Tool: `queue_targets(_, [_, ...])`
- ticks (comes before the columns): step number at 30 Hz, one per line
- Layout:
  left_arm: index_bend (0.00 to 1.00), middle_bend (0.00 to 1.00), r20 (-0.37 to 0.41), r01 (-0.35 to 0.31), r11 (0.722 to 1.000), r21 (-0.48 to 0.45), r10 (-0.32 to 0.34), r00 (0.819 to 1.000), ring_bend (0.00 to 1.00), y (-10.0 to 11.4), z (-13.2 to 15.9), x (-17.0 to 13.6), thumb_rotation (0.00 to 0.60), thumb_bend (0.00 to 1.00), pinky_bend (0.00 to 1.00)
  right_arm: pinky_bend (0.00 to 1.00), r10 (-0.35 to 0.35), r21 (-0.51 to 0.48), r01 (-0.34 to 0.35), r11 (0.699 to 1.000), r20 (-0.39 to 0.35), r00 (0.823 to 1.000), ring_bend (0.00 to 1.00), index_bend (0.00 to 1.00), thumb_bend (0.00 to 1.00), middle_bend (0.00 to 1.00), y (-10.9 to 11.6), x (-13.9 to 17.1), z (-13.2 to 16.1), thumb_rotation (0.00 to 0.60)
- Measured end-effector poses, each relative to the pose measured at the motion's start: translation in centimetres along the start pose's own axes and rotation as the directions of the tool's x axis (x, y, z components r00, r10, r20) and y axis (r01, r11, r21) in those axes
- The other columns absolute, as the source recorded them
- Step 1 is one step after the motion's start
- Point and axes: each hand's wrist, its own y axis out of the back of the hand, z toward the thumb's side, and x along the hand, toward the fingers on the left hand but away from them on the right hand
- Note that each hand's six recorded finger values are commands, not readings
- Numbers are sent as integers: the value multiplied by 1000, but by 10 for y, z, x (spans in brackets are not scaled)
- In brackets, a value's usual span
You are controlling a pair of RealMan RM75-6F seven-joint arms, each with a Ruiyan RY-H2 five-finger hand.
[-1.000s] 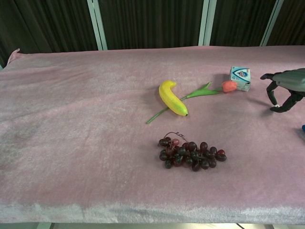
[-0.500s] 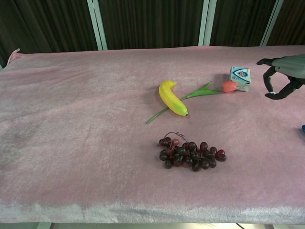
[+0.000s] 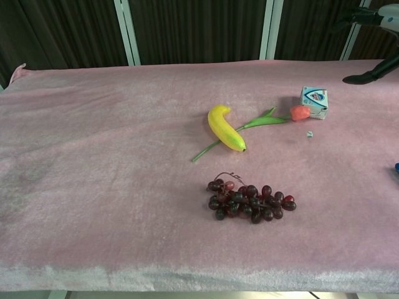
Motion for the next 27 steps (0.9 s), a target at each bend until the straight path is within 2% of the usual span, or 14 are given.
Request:
queue_targets(7, [0,0,-1,-1,1000,0,1,1000,0,0,0,0,600,348,19,0,-34,-109,37,993,25,999,0,0,116,0,13,16,-14,600])
queue_targets(12, [0,0,0,-1,1000,2,1,1000,0,0,0,0,600,349,19,0,-85,-97,87,991,27,996,0,0,116,0,20,36,-23,600])
queue_targets(15, [0,0,1,0,1000,3,0,1000,0,0,0,0,600,349,19,0,-102,-57,102,993,18,995,0,0,115,0,20,55,-27,600])
queue_targets(19, [0,0,4,-1,1000,3,1,1000,0,0,1,1,600,349,19,0,-90,1,90,996,27,996,0,0,116,0,17,74,-33,600])
queue_targets(23, [0,0,12,-13,1000,-2,13,1000,0,3,2,-1,600,348,19,0,-16,87,4,996,137,990,0,0,116,0,-3,136,-50,600])
queue_targets(27, [0,0,23,-18,1000,-1,18,1000,0,4,5,-2,600,349,19,0,2,138,-31,990,210,978,0,0,116,0,-6,181,-53,600])
